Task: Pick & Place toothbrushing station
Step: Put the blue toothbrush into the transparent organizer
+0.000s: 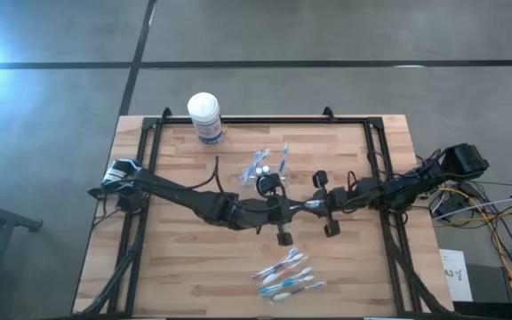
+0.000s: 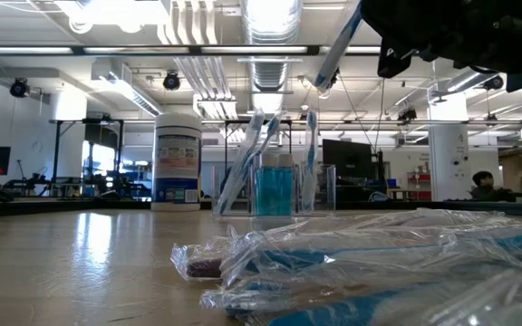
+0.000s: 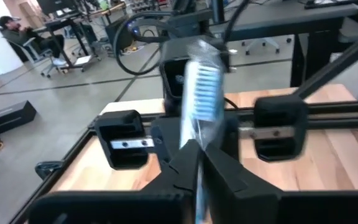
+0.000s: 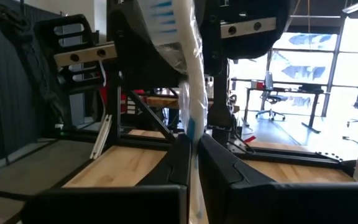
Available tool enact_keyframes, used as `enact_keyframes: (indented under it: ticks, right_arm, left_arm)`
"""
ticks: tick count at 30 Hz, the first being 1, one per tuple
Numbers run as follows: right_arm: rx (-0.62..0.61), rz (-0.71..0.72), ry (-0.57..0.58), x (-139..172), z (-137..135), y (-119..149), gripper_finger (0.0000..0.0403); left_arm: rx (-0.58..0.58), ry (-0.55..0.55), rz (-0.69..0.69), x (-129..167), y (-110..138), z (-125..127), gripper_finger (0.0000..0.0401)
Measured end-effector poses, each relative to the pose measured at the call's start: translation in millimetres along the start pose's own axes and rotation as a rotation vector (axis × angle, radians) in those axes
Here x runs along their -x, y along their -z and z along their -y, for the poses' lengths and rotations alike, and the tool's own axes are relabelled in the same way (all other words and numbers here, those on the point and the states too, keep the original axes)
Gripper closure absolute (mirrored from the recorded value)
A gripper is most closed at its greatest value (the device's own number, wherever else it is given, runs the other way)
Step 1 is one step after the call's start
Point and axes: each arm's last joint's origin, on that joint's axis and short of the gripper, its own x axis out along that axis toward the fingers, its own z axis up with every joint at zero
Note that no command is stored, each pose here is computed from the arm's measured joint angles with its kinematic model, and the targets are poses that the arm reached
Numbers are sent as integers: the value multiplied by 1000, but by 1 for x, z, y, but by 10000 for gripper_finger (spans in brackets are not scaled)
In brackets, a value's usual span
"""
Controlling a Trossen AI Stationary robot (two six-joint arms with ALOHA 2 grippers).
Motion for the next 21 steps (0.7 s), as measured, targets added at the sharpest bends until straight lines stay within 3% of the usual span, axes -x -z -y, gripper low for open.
enact_keyframes:
  ticks: [13, 21]
  right_arm:
    - [4, -50, 19, 7, 1, -4, 395]
    - [62, -230, 214, 12, 8, -6, 399]
  left_arm:
    - [-21, 39, -101, 27, -6, -1, 304]
    - [-4, 53, -254, 52, 1, 6, 305]
